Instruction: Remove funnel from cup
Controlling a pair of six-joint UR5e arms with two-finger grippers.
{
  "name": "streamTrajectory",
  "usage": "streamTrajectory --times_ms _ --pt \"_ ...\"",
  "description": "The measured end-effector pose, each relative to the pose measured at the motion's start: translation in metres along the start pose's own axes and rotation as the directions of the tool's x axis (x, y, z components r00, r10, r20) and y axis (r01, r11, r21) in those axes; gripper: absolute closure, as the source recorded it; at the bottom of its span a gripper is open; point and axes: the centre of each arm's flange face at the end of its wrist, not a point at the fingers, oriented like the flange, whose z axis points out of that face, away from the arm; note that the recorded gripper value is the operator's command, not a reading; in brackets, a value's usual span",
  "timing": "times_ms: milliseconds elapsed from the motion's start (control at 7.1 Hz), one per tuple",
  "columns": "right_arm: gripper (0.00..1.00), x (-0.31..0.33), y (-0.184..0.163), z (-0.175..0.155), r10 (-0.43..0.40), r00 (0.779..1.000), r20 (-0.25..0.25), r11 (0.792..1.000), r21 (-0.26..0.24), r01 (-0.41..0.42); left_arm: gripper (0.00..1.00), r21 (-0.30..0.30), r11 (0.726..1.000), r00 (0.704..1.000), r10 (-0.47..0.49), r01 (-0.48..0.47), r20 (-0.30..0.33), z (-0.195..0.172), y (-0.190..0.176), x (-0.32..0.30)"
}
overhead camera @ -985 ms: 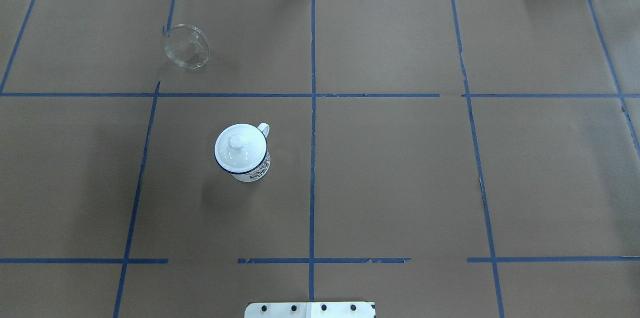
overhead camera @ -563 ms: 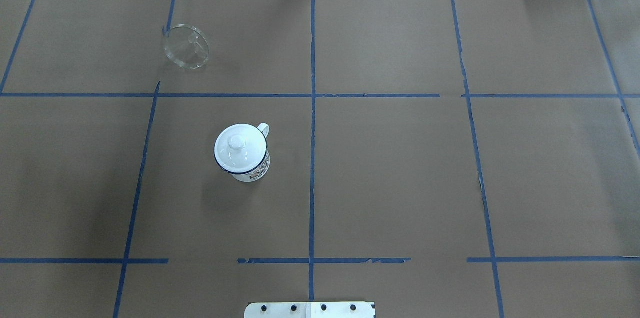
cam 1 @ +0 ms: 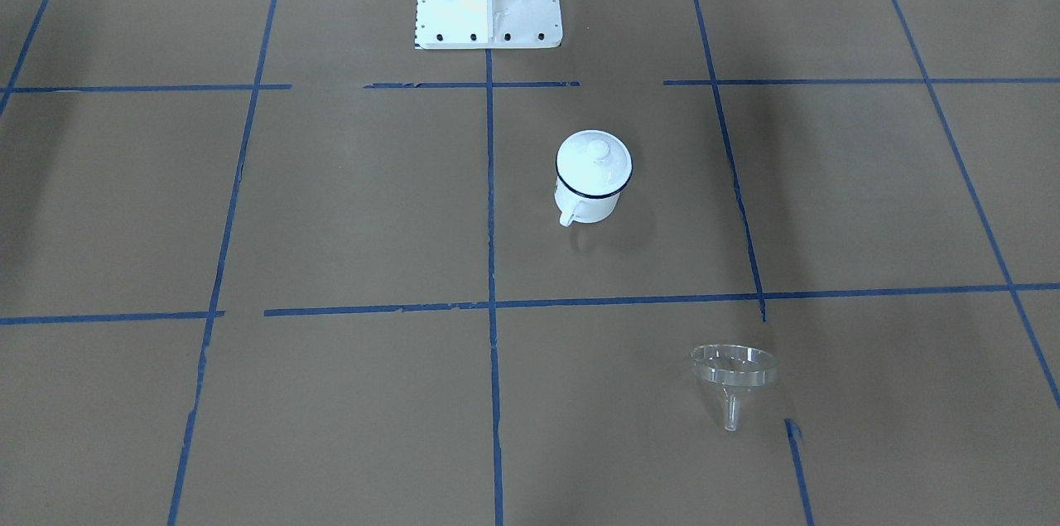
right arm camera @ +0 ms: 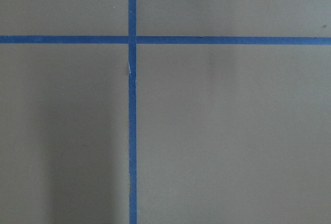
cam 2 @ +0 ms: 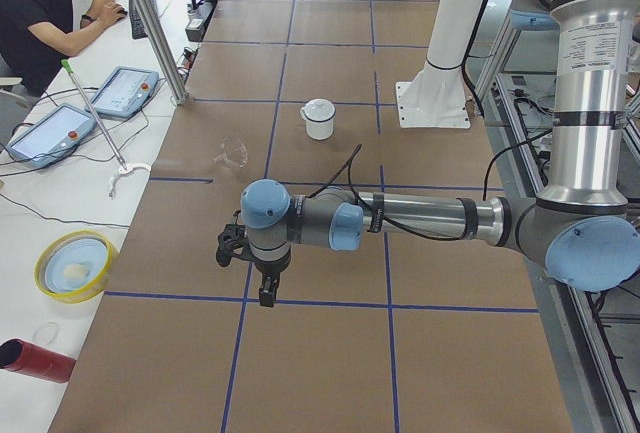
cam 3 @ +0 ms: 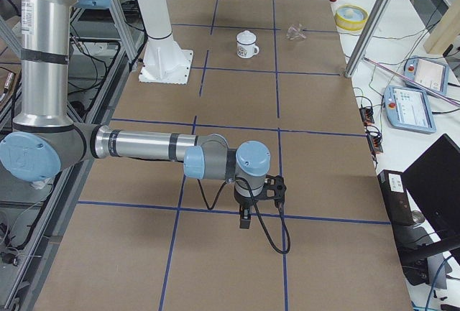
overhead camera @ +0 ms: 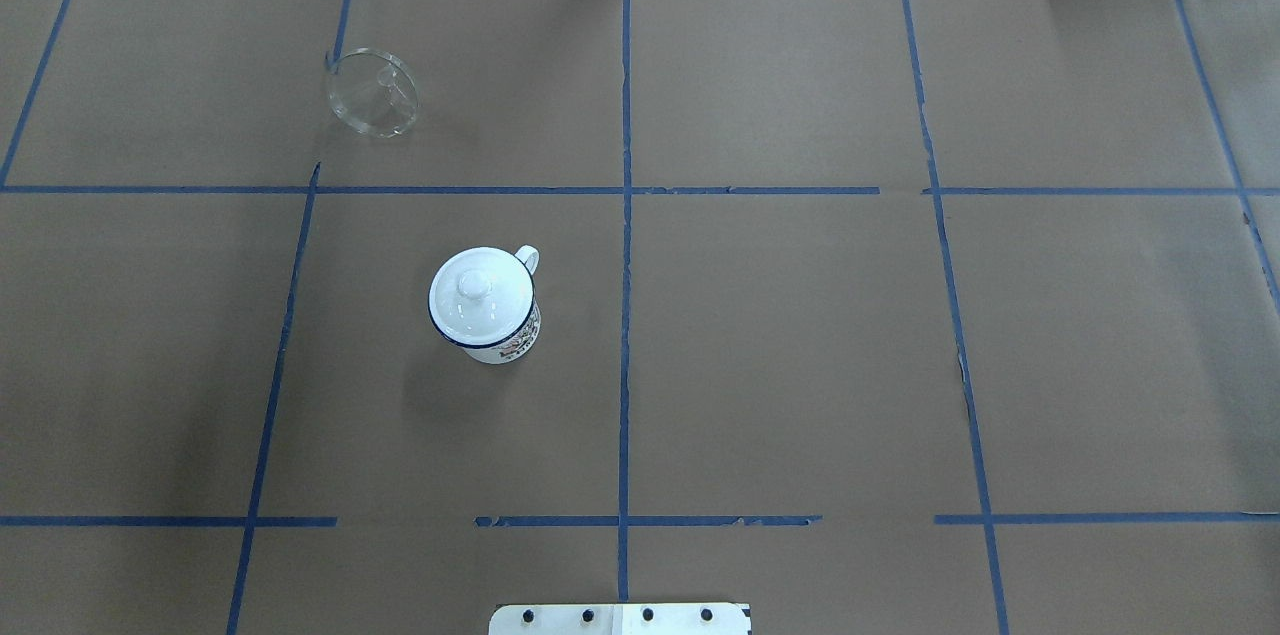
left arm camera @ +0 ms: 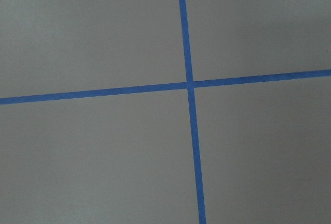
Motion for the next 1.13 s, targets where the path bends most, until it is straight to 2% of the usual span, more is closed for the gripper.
streamTrajectory --times_ms 422,1126 --pt "0.0 0.0 0.0 0.0 0.0 1.0 0.0 1.0 0.0 0.0 0.0 -0.051 0.999 1.0 0.001 -0.001 -0.002 -0.006 0.016 -0.012" --pt "0.0 0.0 0.0 0.0 0.0 1.0 0.0 1.0 0.0 0.0 0.0 -0.071 0.997 1.0 -0.006 0.006 -0.005 0.001 0.026 -0.019"
